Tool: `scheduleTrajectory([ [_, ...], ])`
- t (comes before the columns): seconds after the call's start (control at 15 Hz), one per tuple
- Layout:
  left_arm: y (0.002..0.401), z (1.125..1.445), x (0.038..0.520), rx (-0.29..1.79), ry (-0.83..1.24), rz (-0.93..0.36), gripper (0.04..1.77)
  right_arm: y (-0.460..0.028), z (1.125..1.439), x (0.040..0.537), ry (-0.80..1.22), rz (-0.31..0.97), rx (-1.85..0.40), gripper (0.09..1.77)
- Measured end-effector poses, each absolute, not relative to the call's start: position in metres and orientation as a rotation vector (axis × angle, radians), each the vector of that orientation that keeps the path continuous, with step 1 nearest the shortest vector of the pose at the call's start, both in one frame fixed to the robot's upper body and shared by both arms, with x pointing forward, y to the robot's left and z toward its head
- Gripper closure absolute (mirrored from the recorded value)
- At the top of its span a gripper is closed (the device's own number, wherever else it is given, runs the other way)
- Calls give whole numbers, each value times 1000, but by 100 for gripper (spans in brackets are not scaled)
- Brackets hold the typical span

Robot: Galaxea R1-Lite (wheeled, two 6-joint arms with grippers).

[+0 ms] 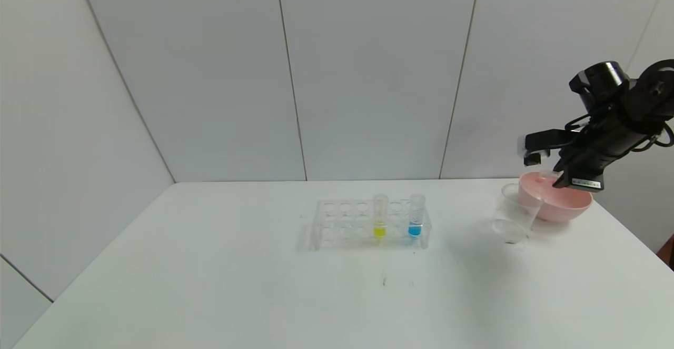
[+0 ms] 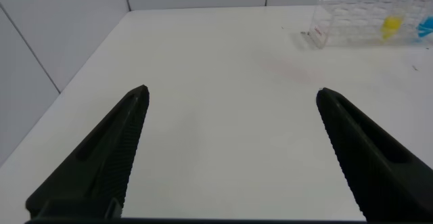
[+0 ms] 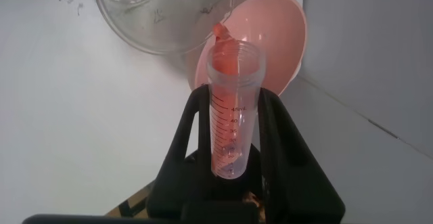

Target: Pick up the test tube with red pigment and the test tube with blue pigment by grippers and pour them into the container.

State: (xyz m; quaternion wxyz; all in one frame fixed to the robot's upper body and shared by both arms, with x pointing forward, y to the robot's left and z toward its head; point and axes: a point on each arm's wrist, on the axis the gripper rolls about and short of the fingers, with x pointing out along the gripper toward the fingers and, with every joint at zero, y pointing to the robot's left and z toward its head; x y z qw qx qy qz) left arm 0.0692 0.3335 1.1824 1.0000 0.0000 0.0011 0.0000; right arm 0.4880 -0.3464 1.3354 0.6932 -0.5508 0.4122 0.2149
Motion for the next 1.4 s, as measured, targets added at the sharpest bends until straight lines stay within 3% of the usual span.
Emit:
scheduleTrajectory([
  [1.4, 334, 1182, 69, 0, 2, 0, 5, -307, 1340, 484, 1019, 373, -1525, 137],
])
